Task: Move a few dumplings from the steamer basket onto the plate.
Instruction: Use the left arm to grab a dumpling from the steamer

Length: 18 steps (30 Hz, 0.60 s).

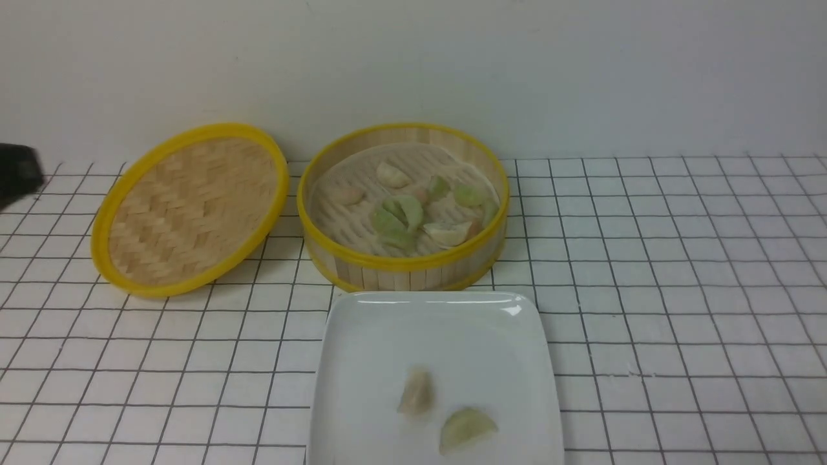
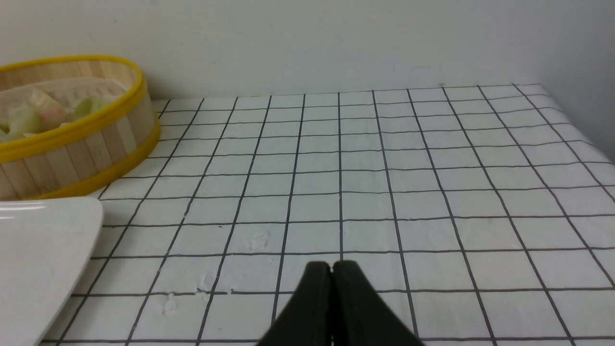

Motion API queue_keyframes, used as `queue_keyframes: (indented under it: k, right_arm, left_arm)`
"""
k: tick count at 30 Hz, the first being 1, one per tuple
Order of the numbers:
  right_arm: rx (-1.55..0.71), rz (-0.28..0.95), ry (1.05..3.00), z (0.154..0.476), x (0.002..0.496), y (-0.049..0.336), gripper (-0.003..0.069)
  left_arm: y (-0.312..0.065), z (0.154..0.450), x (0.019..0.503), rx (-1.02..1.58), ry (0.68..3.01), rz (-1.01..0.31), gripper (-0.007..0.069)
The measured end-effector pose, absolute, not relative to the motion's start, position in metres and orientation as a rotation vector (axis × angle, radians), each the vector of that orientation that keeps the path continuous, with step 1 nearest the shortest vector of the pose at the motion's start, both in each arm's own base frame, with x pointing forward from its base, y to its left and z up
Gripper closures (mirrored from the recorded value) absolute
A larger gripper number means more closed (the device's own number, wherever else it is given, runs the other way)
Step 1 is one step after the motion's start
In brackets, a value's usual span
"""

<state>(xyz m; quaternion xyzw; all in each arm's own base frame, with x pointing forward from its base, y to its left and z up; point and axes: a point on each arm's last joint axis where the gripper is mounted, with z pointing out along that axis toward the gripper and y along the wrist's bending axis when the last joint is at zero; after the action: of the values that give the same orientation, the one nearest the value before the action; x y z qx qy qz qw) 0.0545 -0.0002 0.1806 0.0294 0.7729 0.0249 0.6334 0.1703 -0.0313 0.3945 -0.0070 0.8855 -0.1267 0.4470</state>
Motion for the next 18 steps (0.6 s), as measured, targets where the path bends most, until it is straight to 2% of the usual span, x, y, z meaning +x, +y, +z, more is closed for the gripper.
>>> queue_keyframes:
  k: [4, 8, 15, 18]
  right_arm:
    - [0.067, 0.057, 1.768, 0.181, 0.054, 0.0, 0.0669]
    - [0.067, 0.057, 1.768, 0.181, 0.054, 0.0, 0.0669]
    - [0.067, 0.057, 1.768, 0.181, 0.054, 0.0, 0.0669]
    - [0.067, 0.057, 1.768, 0.181, 0.054, 0.0, 0.0669]
  left_arm:
    - [-0.056, 0.38, 0.253, 0.257, 2.466, -0.245, 0.0631]
    - [-0.073, 0.366, 0.306, 0.336, 2.587, -0.246, 0.0631]
    - [-0.108, 0.339, 0.382, 0.48, 2.693, -0.229, 0.0631]
    - [-0.117, 0.332, 0.401, 0.513, 2.683, -0.229, 0.0631]
